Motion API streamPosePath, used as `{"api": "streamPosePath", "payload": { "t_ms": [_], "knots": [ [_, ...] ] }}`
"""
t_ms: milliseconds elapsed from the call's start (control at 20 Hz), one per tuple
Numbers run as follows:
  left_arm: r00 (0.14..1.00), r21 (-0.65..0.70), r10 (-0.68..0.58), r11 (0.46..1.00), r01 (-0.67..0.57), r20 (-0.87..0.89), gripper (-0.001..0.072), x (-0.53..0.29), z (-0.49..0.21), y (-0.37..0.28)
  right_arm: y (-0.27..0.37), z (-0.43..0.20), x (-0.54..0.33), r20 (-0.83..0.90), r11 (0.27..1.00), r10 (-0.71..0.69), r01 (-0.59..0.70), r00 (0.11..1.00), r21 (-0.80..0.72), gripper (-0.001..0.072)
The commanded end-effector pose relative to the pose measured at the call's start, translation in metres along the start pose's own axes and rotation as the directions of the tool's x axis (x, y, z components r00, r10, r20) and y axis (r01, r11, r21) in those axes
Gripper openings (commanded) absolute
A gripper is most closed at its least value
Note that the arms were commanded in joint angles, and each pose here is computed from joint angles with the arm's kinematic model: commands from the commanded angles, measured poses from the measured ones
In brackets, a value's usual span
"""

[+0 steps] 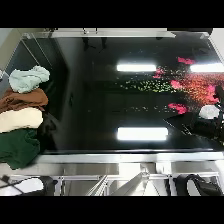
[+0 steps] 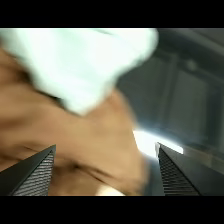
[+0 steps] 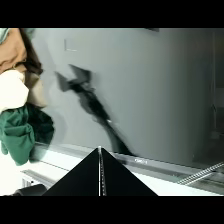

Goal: Fold the shirts.

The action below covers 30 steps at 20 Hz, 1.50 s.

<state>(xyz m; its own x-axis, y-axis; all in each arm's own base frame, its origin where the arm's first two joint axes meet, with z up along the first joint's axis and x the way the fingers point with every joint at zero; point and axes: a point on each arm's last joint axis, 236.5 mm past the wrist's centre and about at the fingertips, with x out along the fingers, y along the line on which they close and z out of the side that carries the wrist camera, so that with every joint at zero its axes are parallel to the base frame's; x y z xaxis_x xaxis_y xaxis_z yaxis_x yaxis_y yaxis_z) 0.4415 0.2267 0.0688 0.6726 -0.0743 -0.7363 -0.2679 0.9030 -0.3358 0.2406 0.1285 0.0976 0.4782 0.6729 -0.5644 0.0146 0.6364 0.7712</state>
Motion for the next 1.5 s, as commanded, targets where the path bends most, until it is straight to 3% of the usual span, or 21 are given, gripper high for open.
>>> {"api": "streamPosePath", "payload": {
  "t_ms": [0,250,450,500,550,600,900,950,1050,1150,1200,1250,1350,1450],
  "knots": [
    [1.0,-0.113,-0.002,0.994,0.0,-0.015,0.0712,0.06,0.006,0.058,0.001,0.001,0.0,0.004,1.0,0.004,-0.004,1.0,0.001,0.0019],
    [0.987,-0.176,-0.156,0.974,0.146,-0.047,0.0695,0.143,0.003,0.045,0.001,0.001,0.0,0.004,1.0,0.003,-0.003,1.0,0.001,0.0019],
    [0.97,-0.1,-0.236,0.968,0.23,-0.053,0.0692,0.189,0.012,0.006,0.001,0.001,0.0,0.004,1.0,0.004,-0.004,1.0,0.001,0.0019],
    [0.963,-0.087,-0.259,0.964,0.252,-0.079,0.0576,0.199,0.007,-0.004,0.001,0.001,0.0,0.004,1.0,0.004,-0.004,1.0,0.001,0.0019],
    [0.952,-0.071,-0.286,0.957,0.28,-0.111,0.0124,0.203,0.002,-0.016,0.001,0.001,0.0,0.005,1.0,0.004,-0.004,1.0,0.001,0.0019],
    [0.941,-0.074,-0.314,0.949,0.307,-0.122,0.0003,0.199,0.004,-0.027,0.001,0.001,0.0,0.005,1.0,0.004,-0.004,1.0,0.001,0.002],
    [0.828,0.002,-0.56,0.828,0.56,-0.035,0.0002,0.075,0.06,-0.148,0.002,0.001,0.0,0.006,1.0,0.009,-0.01,1.0,0.003,0.0019],
    [0.762,0.032,-0.646,0.762,0.647,-0.045,0.0002,0.037,0.063,-0.189,0.005,0.001,0.0,0.006,1.0,0.021,-0.021,1.0,0.006,0.0019],
    [0.549,0.08,-0.829,0.543,0.836,-0.104,0.0002,-0.054,0.054,-0.283,0.015,0.002,0.0,0.011,0.998,0.062,-0.062,0.998,0.018,0.0019],
    [0.352,0.143,-0.92,0.33,0.933,-0.173,0.0003,-0.145,0.034,-0.367,0.017,0.002,-0.001,0.011,0.997,0.071,-0.071,0.997,0.02,0.002],
    [0.328,0.174,-0.926,0.298,0.939,-0.187,0.0004,-0.172,0.025,-0.394,0.017,0.003,-0.001,0.011,0.997,0.07,-0.07,0.997,0.02,0.002],
    [0.338,0.225,-0.92,0.293,0.929,-0.199,0.0004,-0.192,0.014,-0.418,0.017,0.003,-0.001,0.013,0.997,0.07,-0.071,0.997,0.02,0.002],
    [0.448,0.35,-0.865,0.357,0.866,-0.227,0.0023,-0.203,-0.009,-0.442,0.017,0.003,-0.001,0.012,0.997,0.071,-0.071,0.997,0.02,0.002],
    [0.611,0.453,-0.749,0.466,0.76,-0.256,0.0378,-0.19,-0.031,-0.443,0.017,0.0,-0.001,0.002,0.997,0.073,-0.073,0.997,0.004,0.002]
  ]
}}
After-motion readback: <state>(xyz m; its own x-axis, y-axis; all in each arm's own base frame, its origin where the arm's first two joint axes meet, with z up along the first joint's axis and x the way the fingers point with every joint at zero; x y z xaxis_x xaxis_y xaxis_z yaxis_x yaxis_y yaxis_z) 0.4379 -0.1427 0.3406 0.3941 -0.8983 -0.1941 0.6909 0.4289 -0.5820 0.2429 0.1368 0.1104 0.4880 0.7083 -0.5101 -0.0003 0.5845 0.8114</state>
